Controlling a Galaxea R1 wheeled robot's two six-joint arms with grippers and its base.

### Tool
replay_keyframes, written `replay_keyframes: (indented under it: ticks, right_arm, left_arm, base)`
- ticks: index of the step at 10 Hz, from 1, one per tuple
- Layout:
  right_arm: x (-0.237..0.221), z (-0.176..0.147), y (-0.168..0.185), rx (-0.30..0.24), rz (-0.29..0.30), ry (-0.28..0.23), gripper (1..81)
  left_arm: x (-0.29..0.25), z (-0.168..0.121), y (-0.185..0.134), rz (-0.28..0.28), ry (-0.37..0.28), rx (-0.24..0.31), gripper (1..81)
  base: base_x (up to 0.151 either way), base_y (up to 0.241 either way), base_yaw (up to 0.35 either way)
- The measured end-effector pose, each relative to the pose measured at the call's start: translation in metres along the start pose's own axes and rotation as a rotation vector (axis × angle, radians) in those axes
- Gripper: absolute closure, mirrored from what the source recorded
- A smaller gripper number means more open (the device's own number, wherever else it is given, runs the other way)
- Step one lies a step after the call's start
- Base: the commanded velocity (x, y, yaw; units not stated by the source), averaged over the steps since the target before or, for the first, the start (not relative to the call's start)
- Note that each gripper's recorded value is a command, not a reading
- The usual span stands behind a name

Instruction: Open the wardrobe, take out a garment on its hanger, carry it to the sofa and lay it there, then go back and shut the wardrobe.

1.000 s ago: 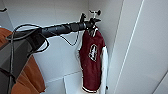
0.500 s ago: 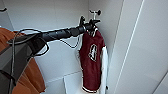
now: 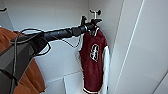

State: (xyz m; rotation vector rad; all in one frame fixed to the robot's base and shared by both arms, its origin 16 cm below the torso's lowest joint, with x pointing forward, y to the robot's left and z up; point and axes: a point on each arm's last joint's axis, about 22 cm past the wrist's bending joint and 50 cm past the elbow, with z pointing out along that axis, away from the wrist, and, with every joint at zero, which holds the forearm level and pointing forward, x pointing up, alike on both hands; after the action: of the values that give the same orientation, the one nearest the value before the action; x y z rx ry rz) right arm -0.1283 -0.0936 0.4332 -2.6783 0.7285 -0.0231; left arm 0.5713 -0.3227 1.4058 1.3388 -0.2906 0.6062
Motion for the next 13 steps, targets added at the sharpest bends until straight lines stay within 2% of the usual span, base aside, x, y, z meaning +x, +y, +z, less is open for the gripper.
replay_keyframes:
  ticks: [3,6,7,8,9,13]
  right_arm:
    - [-0.011,0.000,0.003,-0.011,0.012,-0.032,1.0]
    - [-0.013,-0.001,0.004,-0.013,0.013,-0.035,1.0]
    - [-0.013,-0.001,0.004,-0.013,0.014,-0.036,1.0]
    - [-0.014,-0.001,0.004,-0.014,0.014,-0.037,1.0]
    - [-0.014,-0.001,0.004,-0.014,0.015,-0.036,1.0]
    - [-0.013,-0.002,0.010,-0.021,0.009,-0.037,1.0]
  left_arm:
    - [-0.005,0.021,0.006,0.042,0.007,-0.005,1.0]
    - [0.022,0.018,-0.007,0.074,0.070,0.011,1.0]
    - [0.027,0.017,-0.011,0.065,0.087,0.007,81.1]
    - [0.026,0.015,-0.023,0.036,0.100,0.010,81.1]
    - [0.025,0.014,-0.029,0.033,0.096,0.020,81.1]
    - [0.016,0.010,-0.018,0.025,0.072,-0.007,81.1]
  base:
    - [0.000,0.000,0.000]
    - [0.000,0.000,0.000]
    - [0.000,0.000,0.000]
    - [0.000,0.000,0.000]
    - [0.000,0.000,0.000]
    - [0.000,0.000,0.000]
